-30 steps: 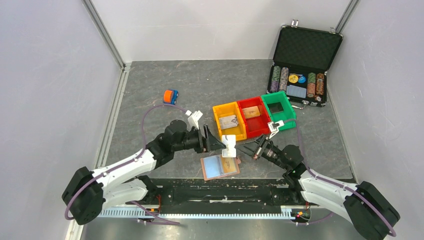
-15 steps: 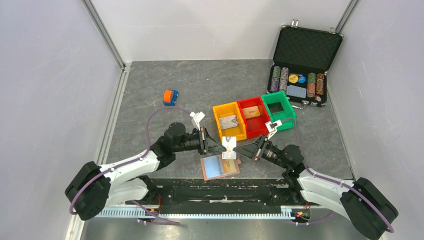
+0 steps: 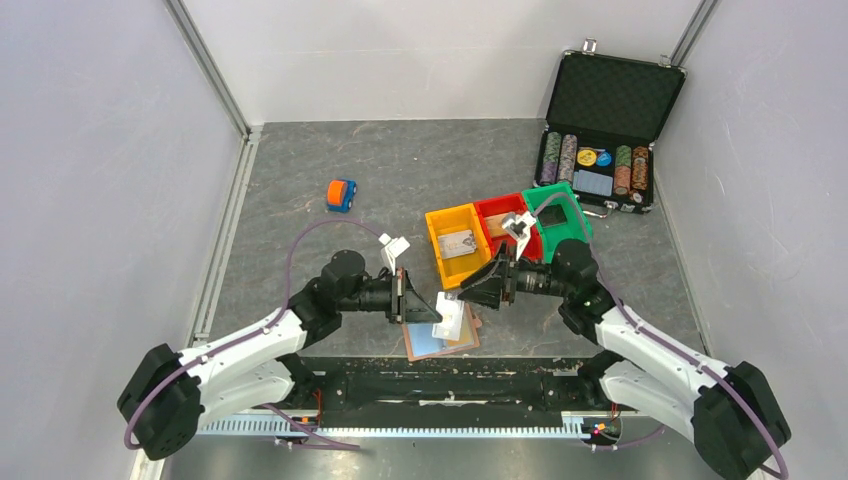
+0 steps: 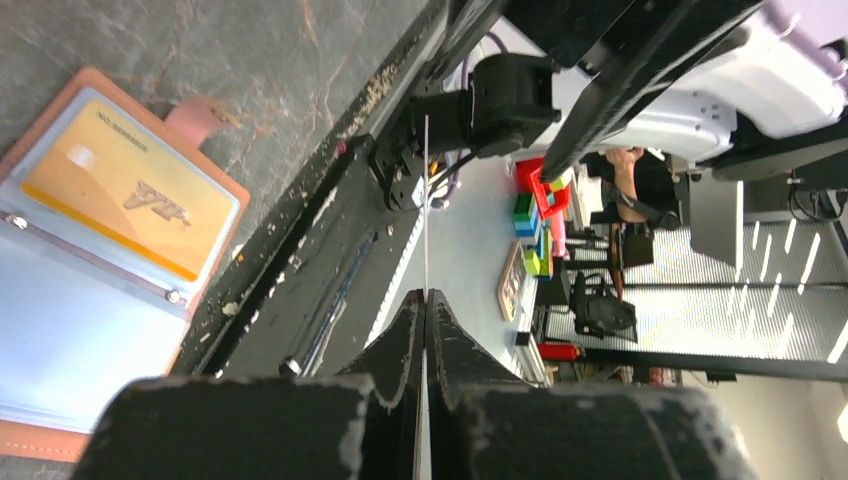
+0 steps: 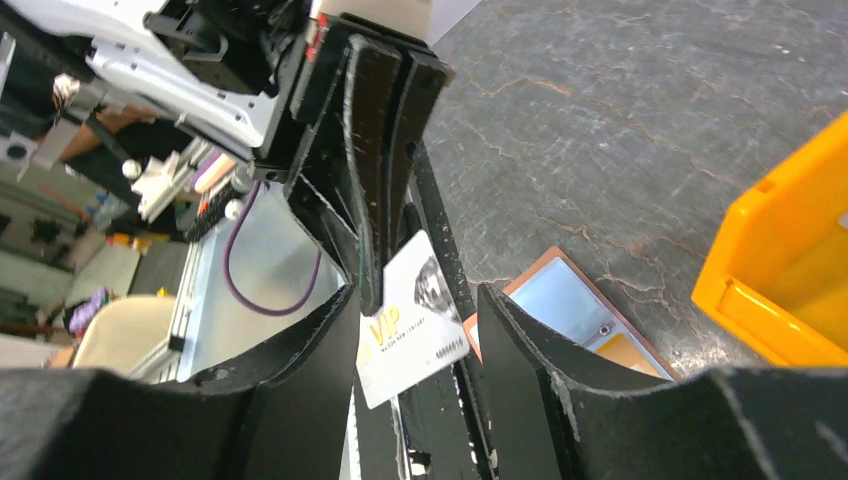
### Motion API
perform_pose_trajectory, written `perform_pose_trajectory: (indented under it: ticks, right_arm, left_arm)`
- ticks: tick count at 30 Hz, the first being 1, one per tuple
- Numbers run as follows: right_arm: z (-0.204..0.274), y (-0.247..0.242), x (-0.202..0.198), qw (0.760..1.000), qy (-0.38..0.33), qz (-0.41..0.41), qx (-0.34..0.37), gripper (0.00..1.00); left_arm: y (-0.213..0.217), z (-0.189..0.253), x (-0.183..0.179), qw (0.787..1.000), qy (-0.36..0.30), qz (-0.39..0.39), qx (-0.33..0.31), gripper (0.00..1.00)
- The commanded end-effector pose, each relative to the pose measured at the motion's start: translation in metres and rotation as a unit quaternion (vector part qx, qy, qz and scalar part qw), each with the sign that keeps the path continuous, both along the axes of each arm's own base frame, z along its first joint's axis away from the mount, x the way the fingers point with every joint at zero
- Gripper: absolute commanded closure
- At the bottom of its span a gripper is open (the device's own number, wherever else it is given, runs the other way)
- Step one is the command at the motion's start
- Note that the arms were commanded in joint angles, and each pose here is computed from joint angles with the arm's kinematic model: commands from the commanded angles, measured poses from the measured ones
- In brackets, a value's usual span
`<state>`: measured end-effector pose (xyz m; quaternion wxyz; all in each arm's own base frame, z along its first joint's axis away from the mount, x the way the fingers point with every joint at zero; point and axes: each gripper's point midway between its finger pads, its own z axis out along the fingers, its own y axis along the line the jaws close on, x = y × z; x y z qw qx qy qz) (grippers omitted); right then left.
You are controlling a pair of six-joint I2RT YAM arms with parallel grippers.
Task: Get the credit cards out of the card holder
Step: Place the credit card in the storage box.
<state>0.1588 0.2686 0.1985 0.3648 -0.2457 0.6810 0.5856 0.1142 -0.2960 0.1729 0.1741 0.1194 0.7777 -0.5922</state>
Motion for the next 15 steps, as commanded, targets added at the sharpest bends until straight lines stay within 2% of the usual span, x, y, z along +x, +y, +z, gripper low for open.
perform_pose_trajectory:
  ticks: [1, 15]
  right_arm:
    - [0.003, 0.004, -0.013, 0.996, -0.035, 0.082, -0.033, 0.5]
    - [-0.012, 0.014, -0.019, 0.989, -0.003, 0.142, -0.052, 0.55]
  left_arm:
    - [0.001, 0.004, -0.024, 0.996, -0.017, -0.082, -0.005, 0.98]
    - [0.0, 0.006, -0.025, 0.995, -0.021, -0.097, -0.007, 0.98]
